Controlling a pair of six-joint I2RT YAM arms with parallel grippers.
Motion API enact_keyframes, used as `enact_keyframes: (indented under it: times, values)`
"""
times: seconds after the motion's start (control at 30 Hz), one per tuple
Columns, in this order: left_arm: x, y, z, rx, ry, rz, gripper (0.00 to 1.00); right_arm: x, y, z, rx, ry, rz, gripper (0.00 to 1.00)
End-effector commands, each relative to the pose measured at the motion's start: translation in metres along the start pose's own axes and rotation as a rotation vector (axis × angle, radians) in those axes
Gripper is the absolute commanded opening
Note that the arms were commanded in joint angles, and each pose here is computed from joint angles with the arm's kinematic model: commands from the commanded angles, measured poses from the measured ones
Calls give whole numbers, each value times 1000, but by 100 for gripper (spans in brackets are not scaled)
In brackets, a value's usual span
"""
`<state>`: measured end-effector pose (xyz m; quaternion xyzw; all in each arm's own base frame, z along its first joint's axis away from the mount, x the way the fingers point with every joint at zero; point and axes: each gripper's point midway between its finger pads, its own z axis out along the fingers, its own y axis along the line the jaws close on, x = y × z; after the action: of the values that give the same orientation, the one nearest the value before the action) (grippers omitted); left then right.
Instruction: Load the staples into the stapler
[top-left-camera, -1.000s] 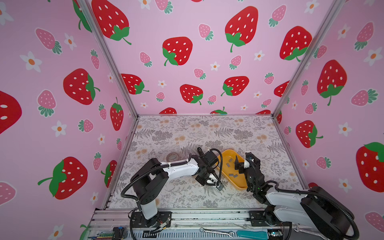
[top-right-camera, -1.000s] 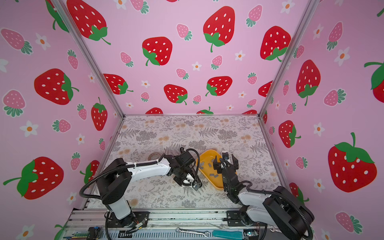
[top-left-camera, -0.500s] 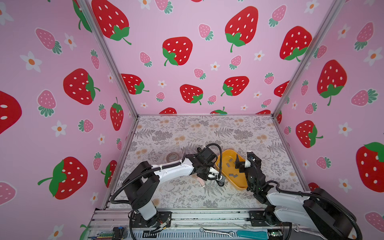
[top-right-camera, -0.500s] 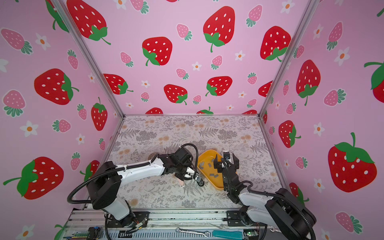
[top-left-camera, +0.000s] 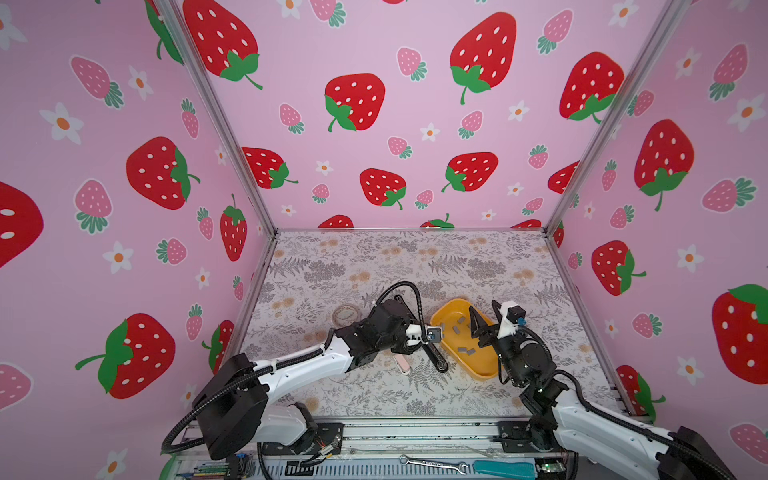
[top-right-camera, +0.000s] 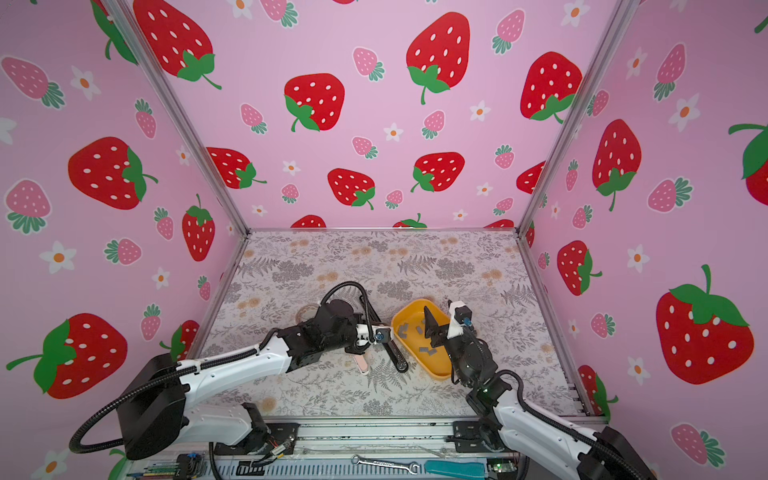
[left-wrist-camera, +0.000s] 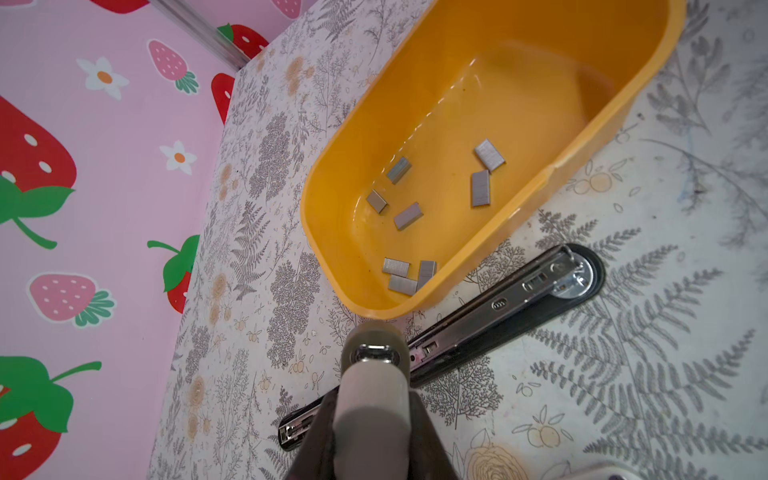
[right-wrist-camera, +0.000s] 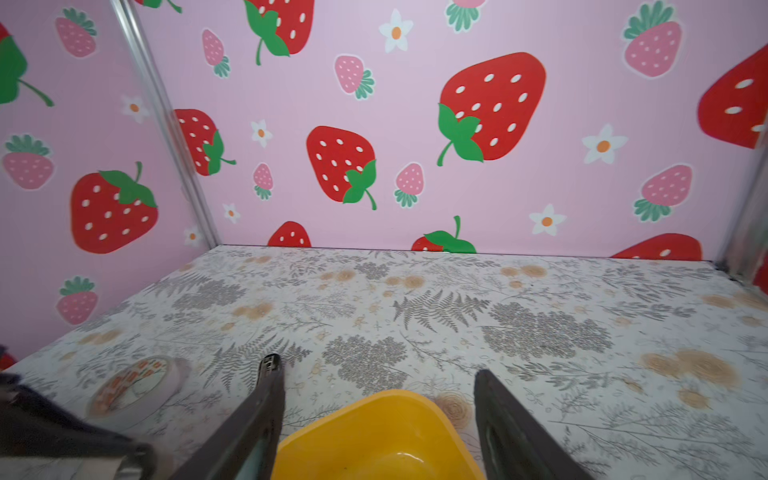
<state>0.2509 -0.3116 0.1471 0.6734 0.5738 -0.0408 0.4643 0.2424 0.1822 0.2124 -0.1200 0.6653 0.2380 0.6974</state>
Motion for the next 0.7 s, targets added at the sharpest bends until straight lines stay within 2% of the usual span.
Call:
enact_keyframes:
  times: [0.0,0.2,0.3,0.67]
  values:
    - [-16,17,-7,-84,-87,-118,0,-13,42,3,-161,-12,37,70]
    - [-18,10,-10,-66,-114,-130,0,-14,85,-2,-263,-29,-33,67]
    - [-19,7,-9,-61,-134,-129,0,-10,99,-2,-298,-23,-39,61]
    - [-23,-9,-9,-18,-177,-69,0,-2,111,-2,-319,-27,8,58]
